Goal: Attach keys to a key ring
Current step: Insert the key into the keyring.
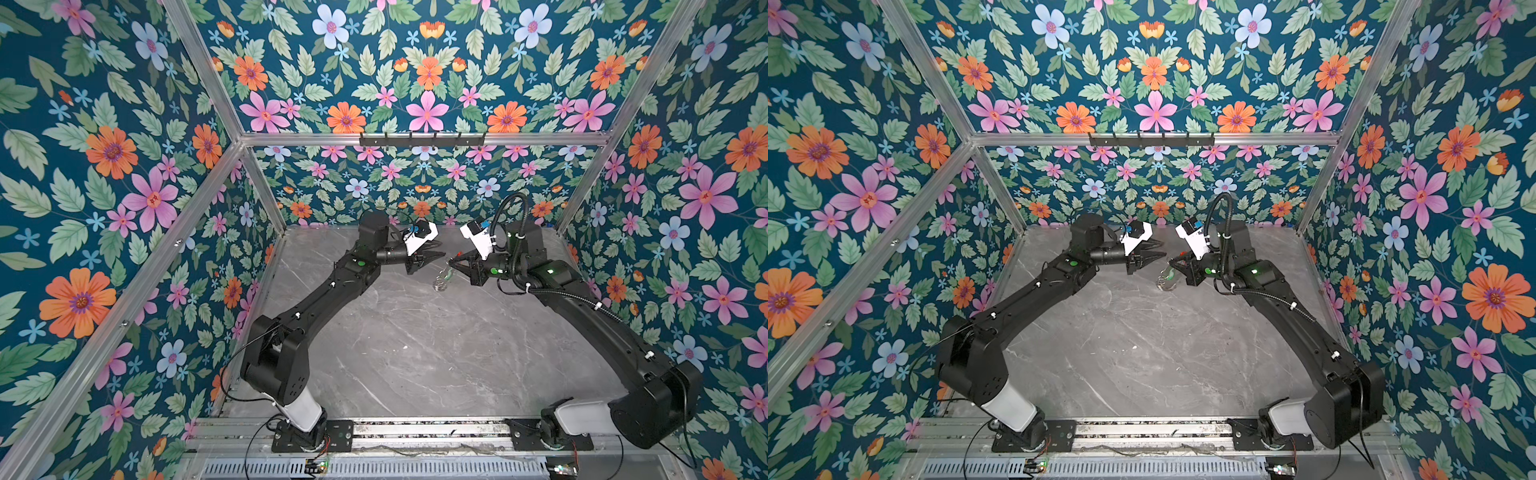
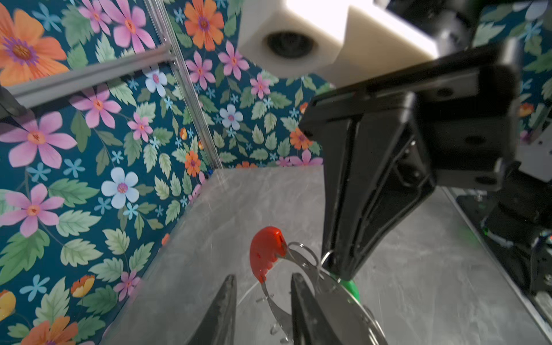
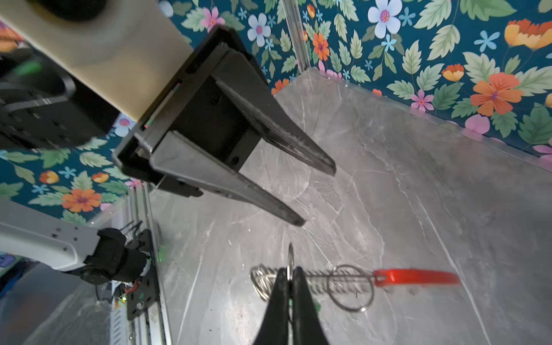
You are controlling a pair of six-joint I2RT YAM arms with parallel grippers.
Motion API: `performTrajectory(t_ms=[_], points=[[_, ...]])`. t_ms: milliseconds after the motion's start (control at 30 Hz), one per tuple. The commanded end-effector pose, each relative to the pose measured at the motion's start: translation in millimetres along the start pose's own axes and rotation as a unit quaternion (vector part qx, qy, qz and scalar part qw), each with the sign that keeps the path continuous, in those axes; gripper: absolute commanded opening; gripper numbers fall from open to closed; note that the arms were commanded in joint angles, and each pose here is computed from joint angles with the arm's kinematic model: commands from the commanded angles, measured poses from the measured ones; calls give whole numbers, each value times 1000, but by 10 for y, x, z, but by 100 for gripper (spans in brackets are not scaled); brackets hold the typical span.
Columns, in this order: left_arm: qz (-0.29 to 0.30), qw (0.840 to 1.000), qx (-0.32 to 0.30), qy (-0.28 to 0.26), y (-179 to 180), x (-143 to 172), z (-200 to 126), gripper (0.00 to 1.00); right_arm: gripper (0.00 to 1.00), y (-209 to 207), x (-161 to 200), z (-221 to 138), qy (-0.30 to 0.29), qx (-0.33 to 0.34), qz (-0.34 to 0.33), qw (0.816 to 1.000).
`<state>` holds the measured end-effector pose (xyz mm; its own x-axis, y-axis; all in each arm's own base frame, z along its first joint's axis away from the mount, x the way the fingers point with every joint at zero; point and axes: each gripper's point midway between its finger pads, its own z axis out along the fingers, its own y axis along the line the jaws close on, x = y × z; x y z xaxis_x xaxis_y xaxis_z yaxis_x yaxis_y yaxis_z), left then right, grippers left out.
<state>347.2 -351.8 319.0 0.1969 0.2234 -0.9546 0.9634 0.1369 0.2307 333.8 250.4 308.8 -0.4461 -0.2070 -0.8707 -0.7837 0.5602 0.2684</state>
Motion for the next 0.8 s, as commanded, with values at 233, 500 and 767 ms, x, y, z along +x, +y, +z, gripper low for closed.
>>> performTrajectory(t_ms=[233,500,767], points=[[9,996,66,60,-229,290,-12,23,0,48,57,57,12,-2,-35,999],[14,997,58,41,-206,179,-88,26,0,-18,133,99,17,8,-32,999],[-3,998,70,6,-225,74,-66,28,0,26,94,132,12,-3,-32,999]])
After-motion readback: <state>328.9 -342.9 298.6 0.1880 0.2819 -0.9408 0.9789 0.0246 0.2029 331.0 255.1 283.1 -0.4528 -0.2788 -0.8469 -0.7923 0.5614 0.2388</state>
